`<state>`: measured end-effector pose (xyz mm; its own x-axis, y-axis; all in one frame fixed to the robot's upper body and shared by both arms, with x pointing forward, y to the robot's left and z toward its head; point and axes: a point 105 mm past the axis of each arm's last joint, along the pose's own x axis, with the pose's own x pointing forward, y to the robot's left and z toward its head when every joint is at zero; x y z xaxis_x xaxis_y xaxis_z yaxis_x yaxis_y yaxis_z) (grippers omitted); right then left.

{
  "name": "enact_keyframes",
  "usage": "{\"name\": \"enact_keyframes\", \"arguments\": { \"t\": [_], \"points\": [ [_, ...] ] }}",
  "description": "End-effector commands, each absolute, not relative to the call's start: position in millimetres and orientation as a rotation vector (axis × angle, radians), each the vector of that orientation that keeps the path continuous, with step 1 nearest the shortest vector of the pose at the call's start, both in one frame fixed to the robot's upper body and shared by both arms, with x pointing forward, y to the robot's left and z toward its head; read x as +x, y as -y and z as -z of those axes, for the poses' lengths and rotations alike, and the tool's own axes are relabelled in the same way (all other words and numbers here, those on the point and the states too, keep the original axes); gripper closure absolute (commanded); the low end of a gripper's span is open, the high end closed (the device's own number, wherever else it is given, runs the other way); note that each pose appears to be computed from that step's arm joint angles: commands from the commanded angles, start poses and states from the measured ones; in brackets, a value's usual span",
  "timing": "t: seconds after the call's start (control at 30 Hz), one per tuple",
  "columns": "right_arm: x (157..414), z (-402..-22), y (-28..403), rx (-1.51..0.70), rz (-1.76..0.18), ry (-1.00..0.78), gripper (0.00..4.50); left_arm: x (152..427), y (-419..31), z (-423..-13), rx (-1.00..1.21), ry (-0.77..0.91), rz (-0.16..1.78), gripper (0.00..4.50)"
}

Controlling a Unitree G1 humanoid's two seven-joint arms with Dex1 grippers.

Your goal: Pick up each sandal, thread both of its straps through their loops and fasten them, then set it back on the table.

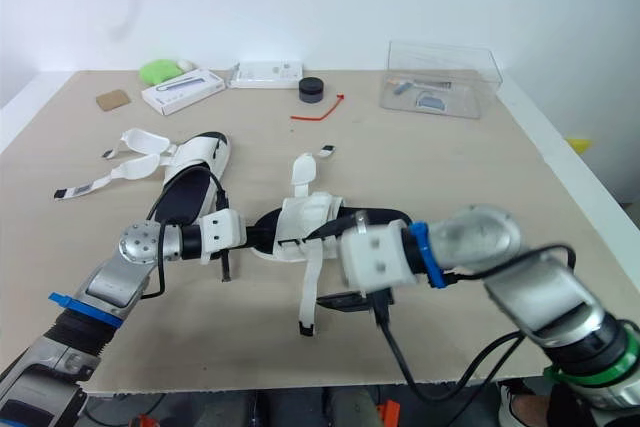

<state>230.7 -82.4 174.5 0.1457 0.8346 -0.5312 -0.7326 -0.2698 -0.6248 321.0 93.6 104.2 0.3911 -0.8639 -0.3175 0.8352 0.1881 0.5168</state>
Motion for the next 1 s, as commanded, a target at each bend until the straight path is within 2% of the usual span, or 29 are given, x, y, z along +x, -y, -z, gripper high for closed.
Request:
{"name": "enact_keyframes", "arguments": {
  "t": [0.03, 0.17, 0.27, 0.4, 0.6, 0.7, 0.77, 0.87, 0.93, 1.0],
  "points": [
    [222, -150, 83, -1.425, -1.564, 0.431, 0.04, 316, -100, -76, 0.712, -0.079, 1.220, 4.50],
    [219, -134, 87, -1.519, -1.594, 0.580, 0.04, 315, -100, -76, 0.712, -0.079, 1.223, 4.50],
    [226, -131, 85, -1.538, -1.572, 0.625, 0.04, 315, -101, -75, 0.713, -0.083, 1.222, 4.50],
    [236, -125, 78, -1.562, -1.565, 0.639, 0.04, 314, -102, -75, 0.712, -0.087, 1.220, 4.50],
    [239, -122, 69, -1.544, -1.586, 0.648, 0.04, 312, -102, -73, 0.705, -0.093, 1.217, 4.50],
    [239, -122, 69, -1.523, -1.599, 0.639, 0.87, 311, -104, -73, 0.703, -0.097, 1.213, 4.50],
    [238, -122, 69, -1.498, -1.606, 0.630, 1.71, 311, -104, -73, 0.704, -0.100, 1.210, 4.50],
    [238, -122, 67, -1.458, -1.608, 0.618, 3.42, 311, -104, -73, 0.703, -0.101, 1.208, 4.50],
    [236, -124, 64, -1.393, -1.612, 0.598, 4.38, 312, -104, -73, 0.701, -0.102, 1.206, 4.50],
    [234, -127, 60, -1.292, -1.616, 0.571, 4.49, 312, -104, -73, 0.700, -0.101, 1.206, 4.50]
  ]
}}
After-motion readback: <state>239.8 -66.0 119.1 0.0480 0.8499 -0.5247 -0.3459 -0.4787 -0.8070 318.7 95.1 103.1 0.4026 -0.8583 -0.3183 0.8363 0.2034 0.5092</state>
